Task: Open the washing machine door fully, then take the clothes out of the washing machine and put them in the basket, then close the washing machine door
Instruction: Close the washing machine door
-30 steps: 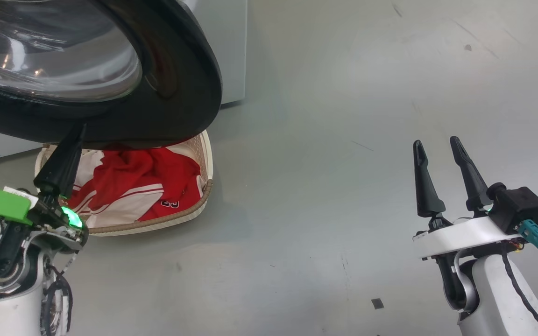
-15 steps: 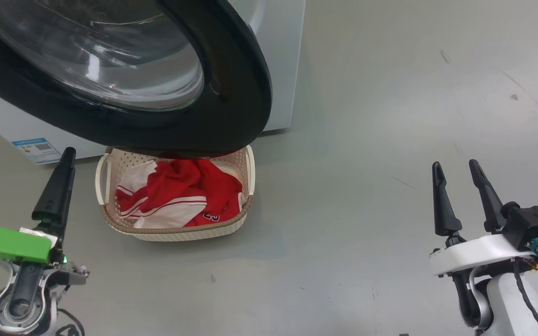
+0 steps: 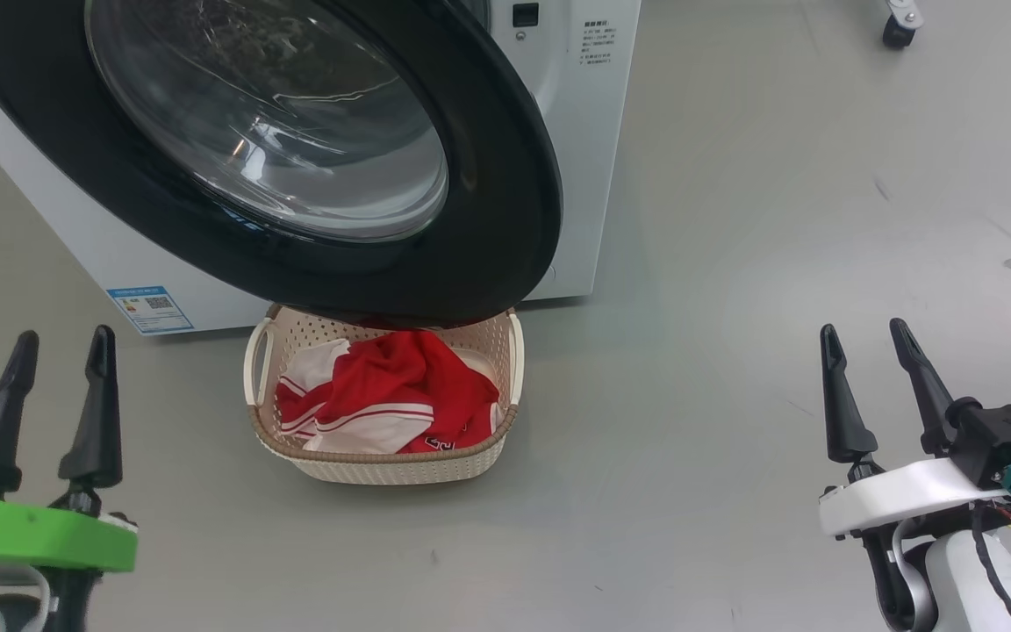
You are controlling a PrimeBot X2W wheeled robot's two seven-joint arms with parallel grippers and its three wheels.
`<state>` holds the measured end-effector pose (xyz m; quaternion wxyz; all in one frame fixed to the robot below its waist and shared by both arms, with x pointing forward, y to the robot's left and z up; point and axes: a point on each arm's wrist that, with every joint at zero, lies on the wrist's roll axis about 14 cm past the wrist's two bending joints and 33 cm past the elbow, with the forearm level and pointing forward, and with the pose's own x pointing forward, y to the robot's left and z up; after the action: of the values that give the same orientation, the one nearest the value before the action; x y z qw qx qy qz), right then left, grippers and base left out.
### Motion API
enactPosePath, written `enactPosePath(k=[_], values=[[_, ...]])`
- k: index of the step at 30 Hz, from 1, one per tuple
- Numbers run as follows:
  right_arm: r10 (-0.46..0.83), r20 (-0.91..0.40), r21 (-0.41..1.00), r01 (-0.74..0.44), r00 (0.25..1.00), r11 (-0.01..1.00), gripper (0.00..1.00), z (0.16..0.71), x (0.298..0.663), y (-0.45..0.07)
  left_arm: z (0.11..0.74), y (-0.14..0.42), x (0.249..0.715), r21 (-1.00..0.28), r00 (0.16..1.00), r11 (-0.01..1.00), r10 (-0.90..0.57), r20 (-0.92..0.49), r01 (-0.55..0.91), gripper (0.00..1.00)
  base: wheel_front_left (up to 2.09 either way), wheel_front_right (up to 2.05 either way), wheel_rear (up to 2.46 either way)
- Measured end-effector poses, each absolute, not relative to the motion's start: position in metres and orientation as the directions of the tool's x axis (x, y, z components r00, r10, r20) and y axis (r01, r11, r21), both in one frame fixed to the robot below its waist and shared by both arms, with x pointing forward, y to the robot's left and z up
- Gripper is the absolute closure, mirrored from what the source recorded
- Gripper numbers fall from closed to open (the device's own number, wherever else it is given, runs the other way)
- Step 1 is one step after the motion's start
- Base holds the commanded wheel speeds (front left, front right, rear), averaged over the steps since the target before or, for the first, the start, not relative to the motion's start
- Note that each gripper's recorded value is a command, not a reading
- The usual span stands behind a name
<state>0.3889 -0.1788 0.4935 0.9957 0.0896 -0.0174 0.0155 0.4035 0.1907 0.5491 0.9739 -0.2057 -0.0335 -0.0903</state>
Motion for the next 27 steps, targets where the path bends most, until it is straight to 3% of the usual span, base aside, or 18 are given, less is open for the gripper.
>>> enactPosePath(k=[8,27], values=[[0.043,0.046,0.169,-0.051,0.998,0.984,0.0,0.497,0.378,-0.174,0.527,0.191,0.377,-0.255,0.993,0.96,-0.094,0.078,0.111,0.0,0.0,0.0,0.0],[0.059,0.01,0.166,-0.059,0.998,0.984,0.0,0.486,0.349,-0.166,0.493,0.176,0.339,-0.234,1.0,0.972,-0.01,-0.009,0.008,0.0,0.0,0.0,0.0]])
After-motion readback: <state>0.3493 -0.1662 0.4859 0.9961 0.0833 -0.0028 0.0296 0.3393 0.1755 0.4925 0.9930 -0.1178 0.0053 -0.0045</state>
